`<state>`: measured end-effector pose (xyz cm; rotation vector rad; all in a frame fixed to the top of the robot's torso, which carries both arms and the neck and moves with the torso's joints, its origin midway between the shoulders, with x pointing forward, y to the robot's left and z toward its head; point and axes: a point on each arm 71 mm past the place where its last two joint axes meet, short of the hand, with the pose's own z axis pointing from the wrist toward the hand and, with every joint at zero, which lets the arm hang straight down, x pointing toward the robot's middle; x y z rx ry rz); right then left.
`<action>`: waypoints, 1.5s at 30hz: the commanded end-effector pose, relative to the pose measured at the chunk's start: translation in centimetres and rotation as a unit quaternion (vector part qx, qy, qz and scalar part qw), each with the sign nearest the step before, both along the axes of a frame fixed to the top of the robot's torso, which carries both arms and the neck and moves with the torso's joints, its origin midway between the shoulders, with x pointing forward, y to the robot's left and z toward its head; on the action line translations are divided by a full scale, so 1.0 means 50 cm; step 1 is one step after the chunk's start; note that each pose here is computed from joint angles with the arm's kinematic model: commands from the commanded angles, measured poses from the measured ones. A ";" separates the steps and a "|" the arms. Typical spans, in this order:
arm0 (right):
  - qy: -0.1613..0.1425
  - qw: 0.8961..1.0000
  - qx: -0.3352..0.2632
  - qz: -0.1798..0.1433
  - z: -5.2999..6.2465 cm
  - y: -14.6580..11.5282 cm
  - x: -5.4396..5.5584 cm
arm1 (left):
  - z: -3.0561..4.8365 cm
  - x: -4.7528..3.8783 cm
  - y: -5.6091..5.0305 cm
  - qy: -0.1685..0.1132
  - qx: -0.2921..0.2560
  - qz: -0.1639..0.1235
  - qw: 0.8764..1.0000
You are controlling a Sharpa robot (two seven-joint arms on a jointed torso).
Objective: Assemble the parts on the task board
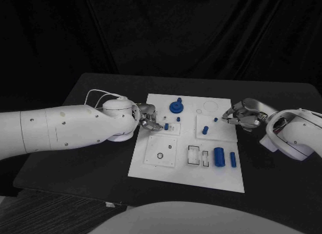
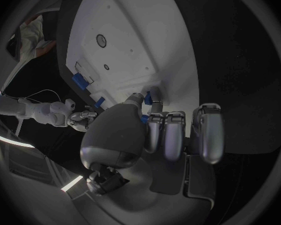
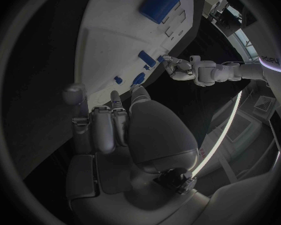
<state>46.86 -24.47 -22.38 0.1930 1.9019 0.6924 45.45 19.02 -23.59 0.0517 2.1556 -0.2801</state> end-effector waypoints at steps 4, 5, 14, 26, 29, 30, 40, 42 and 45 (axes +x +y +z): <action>0.005 1.000 -0.005 -0.004 -0.004 -0.002 -0.002 | 0.001 0.005 -0.008 -0.011 -0.016 -0.006 1.000; 0.005 1.000 -0.005 -0.004 -0.004 -0.002 -0.002 | 0.001 0.006 -0.008 -0.011 -0.017 -0.005 1.000; 0.007 1.000 -0.006 -0.004 -0.005 -0.002 -0.002 | -0.001 0.007 -0.004 -0.005 -0.019 -0.002 1.000; 0.012 1.000 -0.009 -0.004 -0.007 -0.003 -0.003 | 0.003 0.005 -0.003 -0.013 -0.033 -0.007 0.999; 0.013 1.000 -0.009 -0.004 -0.008 -0.003 -0.003 | 0.004 0.004 -0.001 -0.015 -0.036 -0.008 0.999; 0.013 1.000 -0.010 -0.004 -0.008 -0.004 -0.003 | 0.005 0.003 0.000 -0.016 -0.038 -0.008 0.999; 0.016 1.000 -0.011 -0.005 -0.009 -0.004 -0.002 | 0.027 -0.004 0.006 -0.011 -0.038 -0.028 0.999; 0.016 1.000 -0.011 -0.005 -0.009 -0.004 -0.002 | 0.042 0.002 0.005 -0.007 -0.043 -0.030 0.999; 0.016 1.000 -0.012 -0.004 -0.009 -0.003 -0.002 | 0.061 0.010 0.004 0.009 -0.044 -0.037 0.998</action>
